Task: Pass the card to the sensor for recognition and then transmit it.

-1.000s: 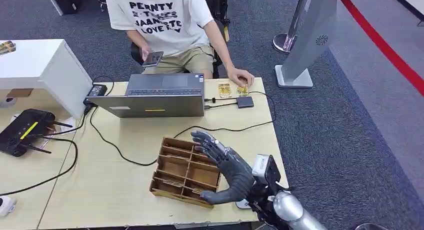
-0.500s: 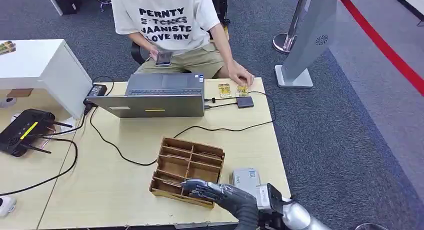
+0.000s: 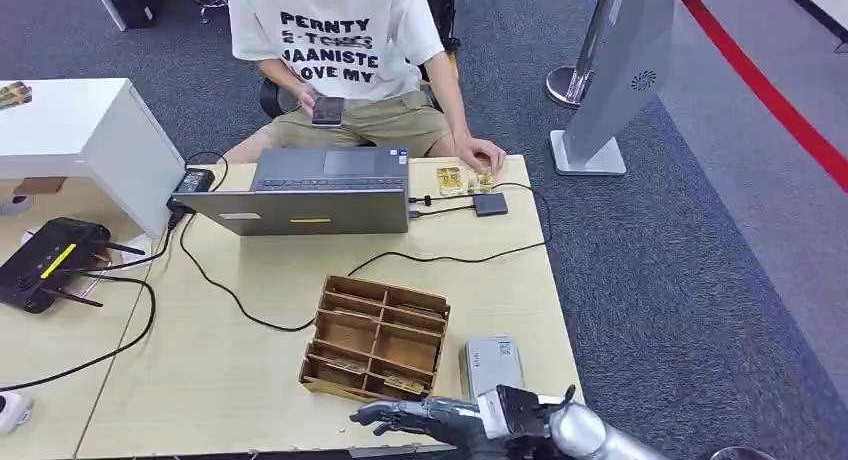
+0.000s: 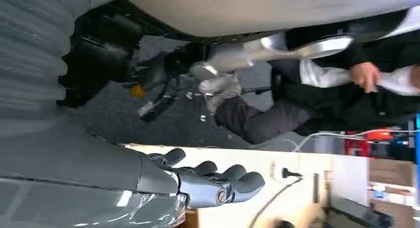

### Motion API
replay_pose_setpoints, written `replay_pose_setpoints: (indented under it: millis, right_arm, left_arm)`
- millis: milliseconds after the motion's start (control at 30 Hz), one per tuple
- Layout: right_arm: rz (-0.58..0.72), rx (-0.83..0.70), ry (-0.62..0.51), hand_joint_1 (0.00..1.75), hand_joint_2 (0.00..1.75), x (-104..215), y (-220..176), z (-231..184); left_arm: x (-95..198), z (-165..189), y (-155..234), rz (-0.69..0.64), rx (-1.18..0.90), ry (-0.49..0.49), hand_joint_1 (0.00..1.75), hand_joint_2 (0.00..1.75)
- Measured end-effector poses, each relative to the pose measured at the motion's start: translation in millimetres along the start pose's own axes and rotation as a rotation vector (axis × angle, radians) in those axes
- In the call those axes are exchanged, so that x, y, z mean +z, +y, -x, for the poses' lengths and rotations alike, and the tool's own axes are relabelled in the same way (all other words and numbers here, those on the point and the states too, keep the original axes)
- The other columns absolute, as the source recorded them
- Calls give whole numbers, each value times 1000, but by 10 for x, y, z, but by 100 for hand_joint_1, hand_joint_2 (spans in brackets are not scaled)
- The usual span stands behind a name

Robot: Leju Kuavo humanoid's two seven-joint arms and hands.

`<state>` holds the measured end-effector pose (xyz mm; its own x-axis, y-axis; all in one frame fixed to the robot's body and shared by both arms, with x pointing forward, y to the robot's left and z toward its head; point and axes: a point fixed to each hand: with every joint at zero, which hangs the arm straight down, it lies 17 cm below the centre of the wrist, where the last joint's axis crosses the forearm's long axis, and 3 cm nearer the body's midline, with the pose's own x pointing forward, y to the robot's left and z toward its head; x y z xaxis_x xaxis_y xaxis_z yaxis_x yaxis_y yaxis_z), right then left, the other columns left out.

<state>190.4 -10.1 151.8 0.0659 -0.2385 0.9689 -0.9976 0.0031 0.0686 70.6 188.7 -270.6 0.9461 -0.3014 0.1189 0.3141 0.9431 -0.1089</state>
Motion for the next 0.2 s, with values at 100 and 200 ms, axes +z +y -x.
replay_pose_setpoints:
  millis: [100, 200]
  right_arm:
    - [17, -1, 50, 0, 175, 23, -42, 157]
    - [36, -5, 92, 0, 175, 47, -80, 302]
  left_arm:
    - [0, -8, 2, 0, 0, -1, 0, 0]
    - [1, -13, 2, 0, 0, -1, 0, 0]
